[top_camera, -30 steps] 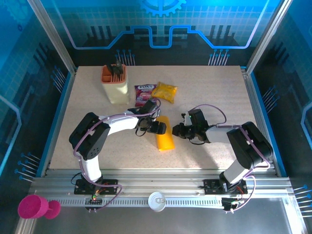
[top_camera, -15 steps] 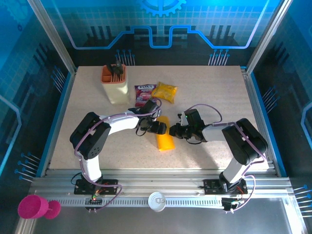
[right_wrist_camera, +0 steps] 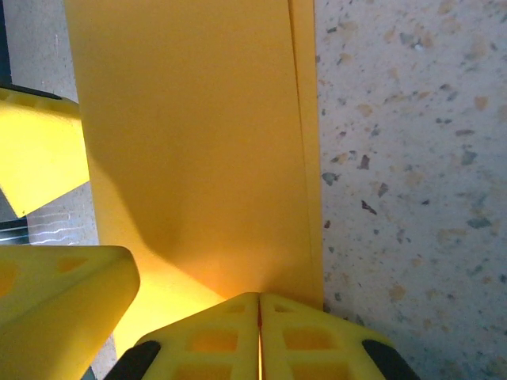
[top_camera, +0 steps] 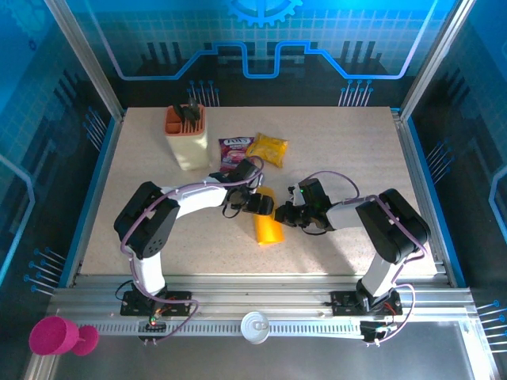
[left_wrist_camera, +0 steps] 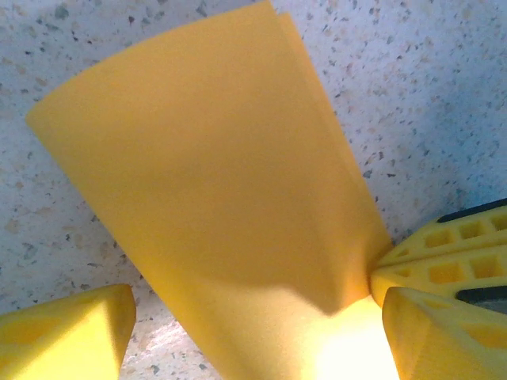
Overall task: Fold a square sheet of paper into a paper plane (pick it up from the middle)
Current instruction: Hold the square sheet of paper at the center of the table, then first fold the square sheet of paper in half at the center of the table.
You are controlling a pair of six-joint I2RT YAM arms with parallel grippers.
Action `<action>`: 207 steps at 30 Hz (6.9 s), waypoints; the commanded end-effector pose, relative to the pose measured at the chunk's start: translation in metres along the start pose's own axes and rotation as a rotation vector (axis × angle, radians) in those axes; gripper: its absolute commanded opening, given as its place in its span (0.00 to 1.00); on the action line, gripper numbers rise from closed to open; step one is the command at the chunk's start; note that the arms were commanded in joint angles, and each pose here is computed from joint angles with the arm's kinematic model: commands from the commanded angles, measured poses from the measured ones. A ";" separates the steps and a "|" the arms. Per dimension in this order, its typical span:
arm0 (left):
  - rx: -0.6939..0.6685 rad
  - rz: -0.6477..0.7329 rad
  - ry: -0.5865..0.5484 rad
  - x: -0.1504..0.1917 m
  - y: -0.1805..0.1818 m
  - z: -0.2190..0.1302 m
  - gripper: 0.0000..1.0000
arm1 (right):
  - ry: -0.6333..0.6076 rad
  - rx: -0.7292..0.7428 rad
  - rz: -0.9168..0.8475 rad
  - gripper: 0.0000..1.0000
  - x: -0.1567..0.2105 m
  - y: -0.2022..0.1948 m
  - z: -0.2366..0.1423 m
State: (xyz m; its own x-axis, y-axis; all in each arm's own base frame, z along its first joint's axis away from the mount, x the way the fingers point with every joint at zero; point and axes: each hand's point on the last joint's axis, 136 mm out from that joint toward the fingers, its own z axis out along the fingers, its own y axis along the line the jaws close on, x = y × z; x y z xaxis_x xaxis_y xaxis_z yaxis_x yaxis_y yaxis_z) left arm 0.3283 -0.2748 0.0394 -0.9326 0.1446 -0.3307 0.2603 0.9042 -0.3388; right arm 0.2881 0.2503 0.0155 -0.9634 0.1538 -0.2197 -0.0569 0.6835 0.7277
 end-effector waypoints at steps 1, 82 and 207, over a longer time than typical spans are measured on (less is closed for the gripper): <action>0.020 -0.046 -0.052 -0.013 -0.011 -0.024 0.83 | 0.020 0.027 0.016 0.09 0.009 -0.011 0.007; -0.172 -0.031 0.076 0.042 0.043 0.011 0.76 | -0.018 -0.009 -0.065 0.12 -0.021 0.020 -0.009; 0.214 -0.166 -0.142 -0.021 0.000 -0.027 0.13 | 0.138 0.216 0.099 0.00 0.035 -0.080 0.033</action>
State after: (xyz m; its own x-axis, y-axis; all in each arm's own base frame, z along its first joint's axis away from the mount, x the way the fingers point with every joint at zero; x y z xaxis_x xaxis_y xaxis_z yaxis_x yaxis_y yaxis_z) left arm 0.3530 -0.2643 0.0629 -0.9147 -0.0793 -0.3962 0.1628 0.8251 -0.5410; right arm 0.2983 0.2611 0.0072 -0.9799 0.1178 -0.1612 -0.0498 0.6378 0.7686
